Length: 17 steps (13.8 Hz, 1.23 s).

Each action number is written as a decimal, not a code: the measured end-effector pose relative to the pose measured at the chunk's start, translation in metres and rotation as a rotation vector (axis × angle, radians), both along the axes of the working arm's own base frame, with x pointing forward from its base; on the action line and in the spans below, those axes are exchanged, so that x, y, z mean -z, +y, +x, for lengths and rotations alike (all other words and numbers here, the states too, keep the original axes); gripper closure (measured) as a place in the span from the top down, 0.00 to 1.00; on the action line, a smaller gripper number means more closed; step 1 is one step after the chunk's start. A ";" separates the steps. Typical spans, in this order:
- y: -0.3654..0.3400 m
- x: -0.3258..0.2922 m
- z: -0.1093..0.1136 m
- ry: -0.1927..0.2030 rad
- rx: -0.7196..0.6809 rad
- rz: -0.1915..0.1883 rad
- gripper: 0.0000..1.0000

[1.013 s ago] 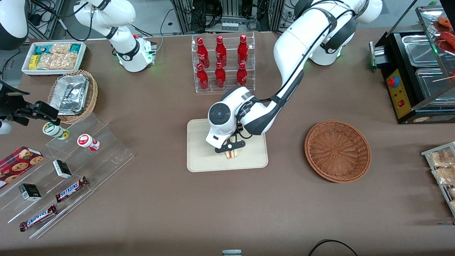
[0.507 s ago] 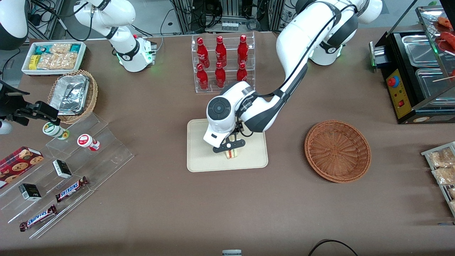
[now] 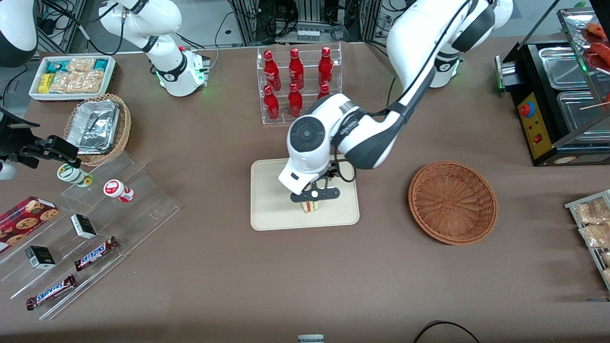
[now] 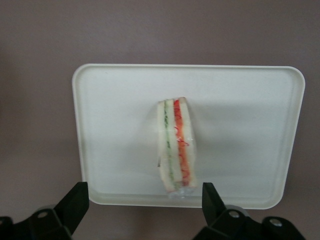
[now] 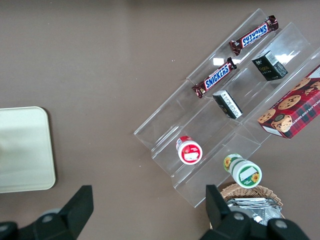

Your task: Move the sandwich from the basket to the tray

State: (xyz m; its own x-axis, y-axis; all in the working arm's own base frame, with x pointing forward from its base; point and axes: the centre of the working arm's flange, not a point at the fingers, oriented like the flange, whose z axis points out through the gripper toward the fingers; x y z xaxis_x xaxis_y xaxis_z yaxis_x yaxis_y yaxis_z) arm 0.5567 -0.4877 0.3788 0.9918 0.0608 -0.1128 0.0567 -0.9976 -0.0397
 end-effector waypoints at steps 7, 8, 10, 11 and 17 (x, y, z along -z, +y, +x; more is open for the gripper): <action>0.123 -0.069 0.039 0.057 0.094 0.031 1.00; 0.142 -0.075 0.041 0.062 0.113 0.030 1.00; 0.176 -0.084 0.042 0.073 0.141 0.034 1.00; 0.192 -0.087 0.042 0.078 0.154 0.034 1.00; 0.286 -0.115 0.036 0.092 0.185 0.003 1.00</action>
